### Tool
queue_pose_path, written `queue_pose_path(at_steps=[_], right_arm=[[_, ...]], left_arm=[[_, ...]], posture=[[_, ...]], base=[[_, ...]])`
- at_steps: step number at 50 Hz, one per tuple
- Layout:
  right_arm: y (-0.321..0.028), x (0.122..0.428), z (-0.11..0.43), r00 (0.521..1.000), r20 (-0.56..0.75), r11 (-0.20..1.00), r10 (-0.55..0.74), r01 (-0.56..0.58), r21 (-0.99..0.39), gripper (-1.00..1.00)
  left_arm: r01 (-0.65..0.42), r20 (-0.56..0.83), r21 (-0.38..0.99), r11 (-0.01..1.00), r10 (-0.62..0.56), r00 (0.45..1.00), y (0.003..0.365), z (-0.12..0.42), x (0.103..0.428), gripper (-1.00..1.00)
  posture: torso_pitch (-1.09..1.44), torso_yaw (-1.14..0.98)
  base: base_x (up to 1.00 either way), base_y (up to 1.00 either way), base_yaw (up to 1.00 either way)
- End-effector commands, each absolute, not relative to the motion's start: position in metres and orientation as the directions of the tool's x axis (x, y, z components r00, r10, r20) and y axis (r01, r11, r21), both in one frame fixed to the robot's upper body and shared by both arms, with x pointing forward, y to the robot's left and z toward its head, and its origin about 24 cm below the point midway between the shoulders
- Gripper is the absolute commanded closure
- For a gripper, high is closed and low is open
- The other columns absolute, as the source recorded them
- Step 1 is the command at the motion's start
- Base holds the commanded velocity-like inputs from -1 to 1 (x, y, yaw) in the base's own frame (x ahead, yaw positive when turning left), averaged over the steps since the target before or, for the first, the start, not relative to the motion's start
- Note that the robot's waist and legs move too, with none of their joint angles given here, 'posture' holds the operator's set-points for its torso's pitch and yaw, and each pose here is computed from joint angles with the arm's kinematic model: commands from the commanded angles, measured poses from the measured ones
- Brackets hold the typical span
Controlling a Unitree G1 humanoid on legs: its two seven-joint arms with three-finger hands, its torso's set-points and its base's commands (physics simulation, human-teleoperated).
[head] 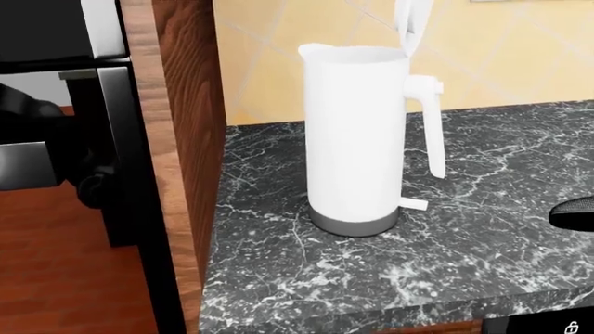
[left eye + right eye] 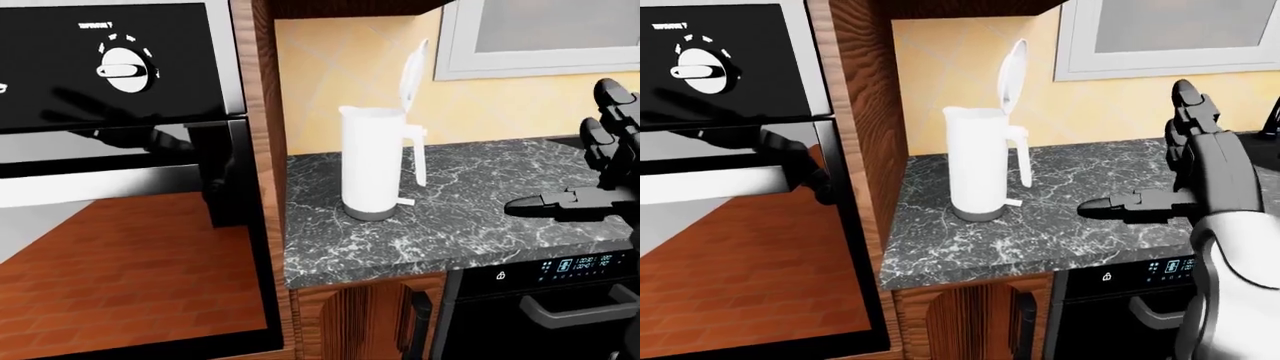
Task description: Close the lid of the electric kettle.
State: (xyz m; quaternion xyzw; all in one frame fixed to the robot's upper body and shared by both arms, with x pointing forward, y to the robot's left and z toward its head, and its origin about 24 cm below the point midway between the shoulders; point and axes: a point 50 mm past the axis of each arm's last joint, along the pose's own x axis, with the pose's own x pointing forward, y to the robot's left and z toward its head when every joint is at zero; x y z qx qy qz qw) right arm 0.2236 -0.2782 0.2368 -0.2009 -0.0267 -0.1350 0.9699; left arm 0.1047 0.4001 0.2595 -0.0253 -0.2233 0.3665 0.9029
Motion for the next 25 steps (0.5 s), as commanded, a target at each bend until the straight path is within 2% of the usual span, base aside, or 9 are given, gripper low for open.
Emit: queue_pose_path(at_steps=[1,25], right_arm=[[-0.275,0.224,0.247,0.962,0.146,0.868,-0.231,0.272,-0.417,-1.00],[-0.269,0.259,0.271,0.984,0.019,0.800,-0.175,0.153,-0.580,-1.00]], left_arm=[[-0.629,0.445,-0.184,0.755,0.635,0.631,0.394,0.272,0.106,-1.00],[-0.631,0.446,-0.186,0.753,0.637,0.629,0.395,0.272,0.104,-1.00]], posture=[[-0.64,0.00],[-0.64,0.00]], base=[[0.00,0.00,0.00],[0.00,0.00,0.00]])
